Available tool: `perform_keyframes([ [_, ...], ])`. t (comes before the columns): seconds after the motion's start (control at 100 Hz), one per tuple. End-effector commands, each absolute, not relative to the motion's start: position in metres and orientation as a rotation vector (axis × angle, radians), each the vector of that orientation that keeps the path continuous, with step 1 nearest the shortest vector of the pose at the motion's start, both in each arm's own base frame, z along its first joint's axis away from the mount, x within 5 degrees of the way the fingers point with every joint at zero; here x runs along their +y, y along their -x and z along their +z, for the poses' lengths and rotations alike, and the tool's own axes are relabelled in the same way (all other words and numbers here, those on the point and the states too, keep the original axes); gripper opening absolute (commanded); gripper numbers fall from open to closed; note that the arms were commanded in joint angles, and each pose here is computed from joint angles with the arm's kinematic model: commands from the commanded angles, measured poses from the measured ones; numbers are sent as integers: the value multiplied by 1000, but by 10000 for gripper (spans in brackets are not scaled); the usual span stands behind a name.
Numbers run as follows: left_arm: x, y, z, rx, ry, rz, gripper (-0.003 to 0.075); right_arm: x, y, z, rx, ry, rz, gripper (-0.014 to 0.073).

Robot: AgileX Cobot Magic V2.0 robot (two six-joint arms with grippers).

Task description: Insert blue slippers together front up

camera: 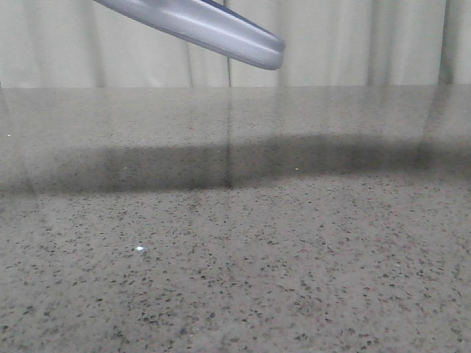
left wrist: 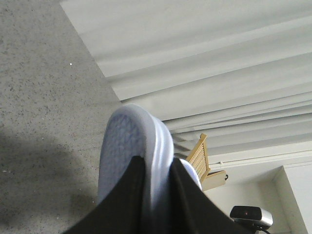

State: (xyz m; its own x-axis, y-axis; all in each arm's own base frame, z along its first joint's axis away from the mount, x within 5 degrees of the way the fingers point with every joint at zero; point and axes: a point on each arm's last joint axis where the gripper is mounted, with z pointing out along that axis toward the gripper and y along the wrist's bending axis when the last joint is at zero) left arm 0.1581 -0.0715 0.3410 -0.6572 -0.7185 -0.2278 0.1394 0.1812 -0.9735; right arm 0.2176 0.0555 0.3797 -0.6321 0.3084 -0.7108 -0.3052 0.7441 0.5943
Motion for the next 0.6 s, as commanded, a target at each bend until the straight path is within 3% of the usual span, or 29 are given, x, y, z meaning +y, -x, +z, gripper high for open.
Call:
perform_keyframes([
  [0.0, -76, -150, 363, 1667, 490, -1744, 16, 56, -215, 396, 1999, 10, 910, -107],
  [0.21, -76, -150, 363, 1666, 488, -1743, 16, 53, -219, 386, 2000, -45, 874, -107],
  [0.59, -77, -149, 364, 1669, 476, -1754, 16, 57, -230, 345, 2047, -212, 1056, -107],
])
